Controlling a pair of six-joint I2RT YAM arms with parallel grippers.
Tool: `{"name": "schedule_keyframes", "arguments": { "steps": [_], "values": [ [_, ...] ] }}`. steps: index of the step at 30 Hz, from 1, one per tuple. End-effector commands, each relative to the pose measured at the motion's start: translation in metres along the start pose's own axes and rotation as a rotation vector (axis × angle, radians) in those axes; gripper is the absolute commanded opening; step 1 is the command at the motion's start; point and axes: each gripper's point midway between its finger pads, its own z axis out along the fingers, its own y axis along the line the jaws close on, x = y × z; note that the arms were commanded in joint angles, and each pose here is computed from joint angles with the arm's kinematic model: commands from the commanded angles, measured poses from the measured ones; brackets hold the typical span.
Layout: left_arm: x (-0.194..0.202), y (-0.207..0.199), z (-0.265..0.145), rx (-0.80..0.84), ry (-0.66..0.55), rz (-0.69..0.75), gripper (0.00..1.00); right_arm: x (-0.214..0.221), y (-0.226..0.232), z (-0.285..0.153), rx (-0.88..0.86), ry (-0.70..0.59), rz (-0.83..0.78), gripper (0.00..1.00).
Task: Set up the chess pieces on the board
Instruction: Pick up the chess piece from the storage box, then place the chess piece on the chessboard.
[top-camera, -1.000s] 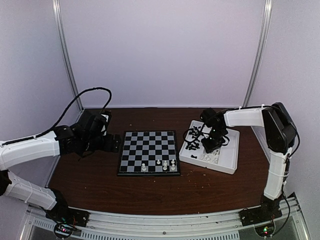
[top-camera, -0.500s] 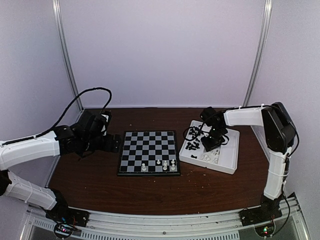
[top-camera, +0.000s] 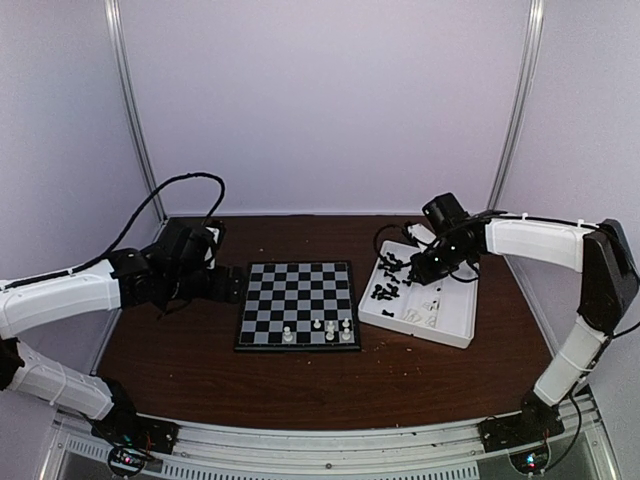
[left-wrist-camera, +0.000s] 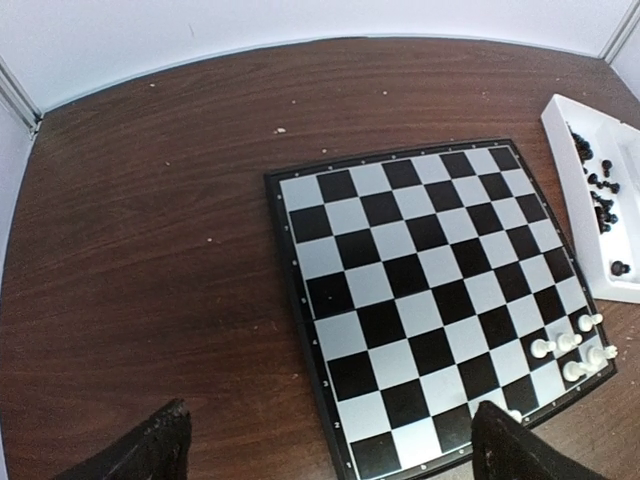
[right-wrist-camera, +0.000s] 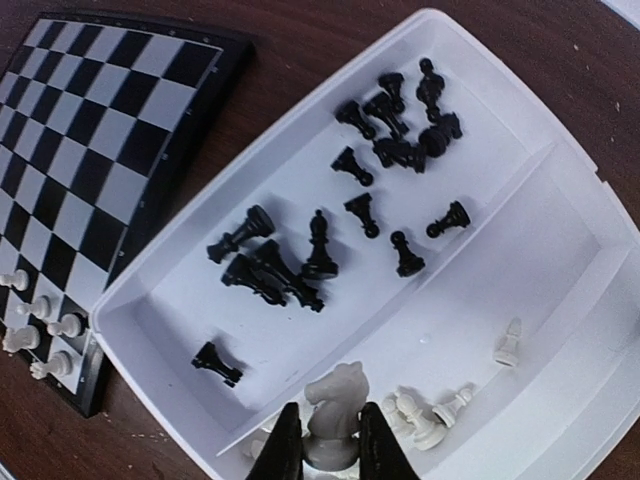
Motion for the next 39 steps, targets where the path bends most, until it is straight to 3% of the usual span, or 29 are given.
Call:
{"name": "schedule_keyframes", "arguments": {
  "steps": [1, 6, 11, 19, 25, 39],
  "values": [
    [-0.026, -0.027, -0.005, 0.162, -0.066, -0.118, 0.98, -0.033, 0.05, -0.022, -0.183, -0.216, -0.088, 0.16],
    [-0.042, -0.085, -0.009, 0.486, -0.044, -0.172, 0.98, -0.049, 0.107, -0.051, -0.326, -0.383, -0.208, 0.17],
    [-0.058, -0.142, -0.012, 0.761, 0.032, -0.221, 0.97, -0.055, 0.147, -0.07, -0.384, -0.465, -0.325, 0.17],
    [-0.076, -0.195, -0.001, 1.02, 0.138, -0.281, 0.79, -0.054, 0.175, -0.073, -0.37, -0.467, -0.409, 0.17],
    [-0.076, -0.213, 0.006, 1.128, 0.179, -0.311, 0.58, -0.051, 0.187, -0.066, -0.364, -0.443, -0.442, 0.17],
    [-0.061, -0.217, 0.021, 1.125, 0.25, -0.327, 0.44, -0.056, 0.2, -0.063, -0.375, -0.438, -0.477, 0.16]
  ]
}}
